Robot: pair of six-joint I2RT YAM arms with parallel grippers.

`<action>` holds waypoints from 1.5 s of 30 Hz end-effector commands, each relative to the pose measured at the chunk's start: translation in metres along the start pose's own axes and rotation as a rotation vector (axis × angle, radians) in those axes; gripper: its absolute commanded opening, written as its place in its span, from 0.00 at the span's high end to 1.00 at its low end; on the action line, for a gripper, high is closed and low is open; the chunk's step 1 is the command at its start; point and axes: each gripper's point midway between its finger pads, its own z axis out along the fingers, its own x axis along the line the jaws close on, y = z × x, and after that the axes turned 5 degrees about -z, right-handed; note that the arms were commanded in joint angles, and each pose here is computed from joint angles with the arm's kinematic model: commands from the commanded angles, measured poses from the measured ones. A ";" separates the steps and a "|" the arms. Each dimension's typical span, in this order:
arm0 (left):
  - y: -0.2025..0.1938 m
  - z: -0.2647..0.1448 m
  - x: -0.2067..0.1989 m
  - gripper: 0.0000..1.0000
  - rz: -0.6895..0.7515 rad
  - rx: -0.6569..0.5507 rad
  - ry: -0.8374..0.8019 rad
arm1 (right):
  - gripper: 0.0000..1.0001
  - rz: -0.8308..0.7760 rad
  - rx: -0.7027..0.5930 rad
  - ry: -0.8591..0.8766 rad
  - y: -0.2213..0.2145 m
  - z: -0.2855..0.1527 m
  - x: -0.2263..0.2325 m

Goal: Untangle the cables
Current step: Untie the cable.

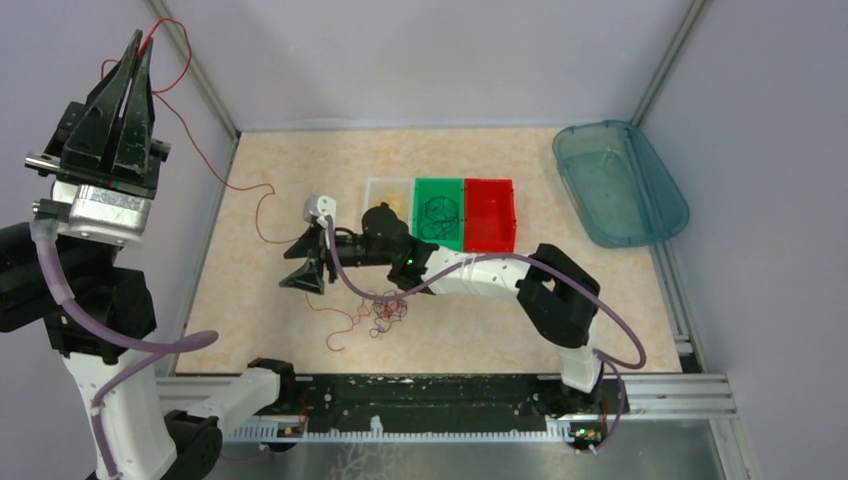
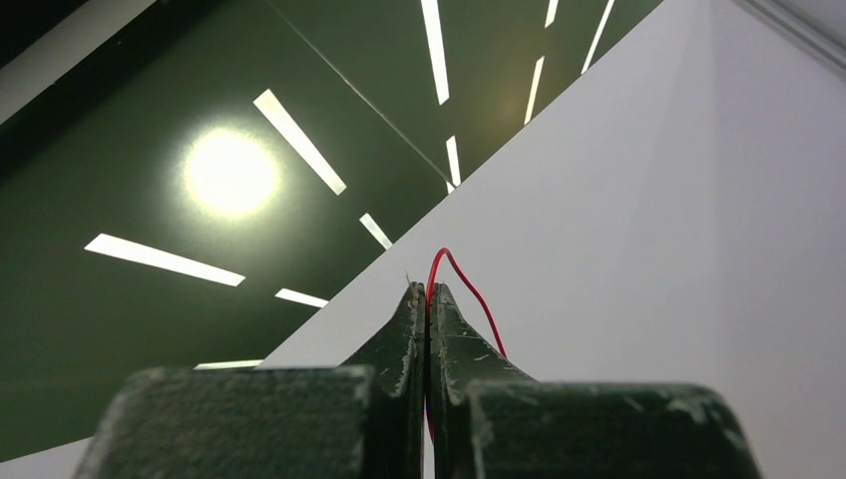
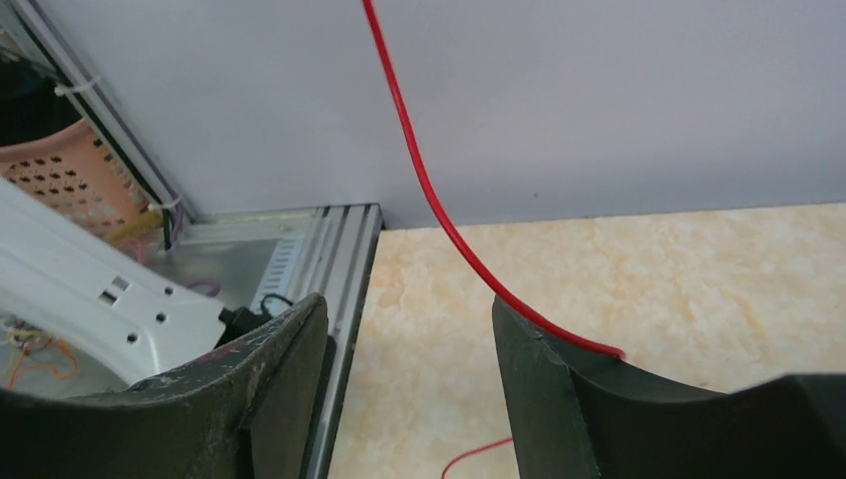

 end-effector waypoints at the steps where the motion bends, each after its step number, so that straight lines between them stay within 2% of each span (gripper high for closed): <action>1: -0.004 -0.002 -0.011 1.00 0.005 0.004 -0.045 | 0.37 -0.062 -0.131 0.080 0.059 -0.016 0.025; 6: -0.014 -0.004 -0.021 1.00 -0.011 0.021 -0.077 | 0.36 -0.032 -0.227 0.187 0.098 -0.029 0.052; 11: -0.012 -0.003 -0.022 1.00 -0.021 0.019 -0.087 | 0.31 -0.010 -0.262 0.060 0.114 -0.046 0.032; 15: -0.012 -0.003 -0.025 1.00 -0.045 0.022 -0.097 | 0.29 -0.020 -0.225 -0.014 0.103 -0.054 0.009; 22: -0.006 -0.002 -0.022 1.00 -0.051 0.005 -0.091 | 0.30 -0.086 -0.067 -0.062 0.057 -0.037 -0.017; 27: -0.004 -0.002 -0.020 1.00 -0.045 0.003 -0.086 | 0.42 -0.071 -0.014 -0.005 0.033 -0.031 -0.011; 29: -0.005 -0.002 -0.020 1.00 -0.045 0.005 -0.087 | 0.60 -0.070 -0.015 -0.004 0.030 -0.031 -0.009; 32: -0.007 -0.004 -0.023 1.00 -0.050 0.012 -0.092 | 0.97 -0.087 -0.057 -0.024 0.043 -0.033 -0.010; 33: -0.008 -0.005 -0.025 1.00 -0.054 0.016 -0.095 | 1.00 -0.094 -0.079 -0.036 0.053 -0.034 -0.011; 38: -0.037 -0.028 -0.057 1.00 -0.169 0.107 -0.144 | 1.00 -0.112 -0.257 -0.156 0.122 -0.046 -0.023; 41: -0.047 -0.051 -0.098 0.97 -0.240 0.147 -0.282 | 1.00 -0.067 -0.426 -0.184 0.179 -0.057 -0.034; 45: -0.065 -0.075 -0.140 0.99 -0.408 0.228 -0.390 | 1.00 -0.012 -0.618 -0.141 0.246 -0.078 -0.035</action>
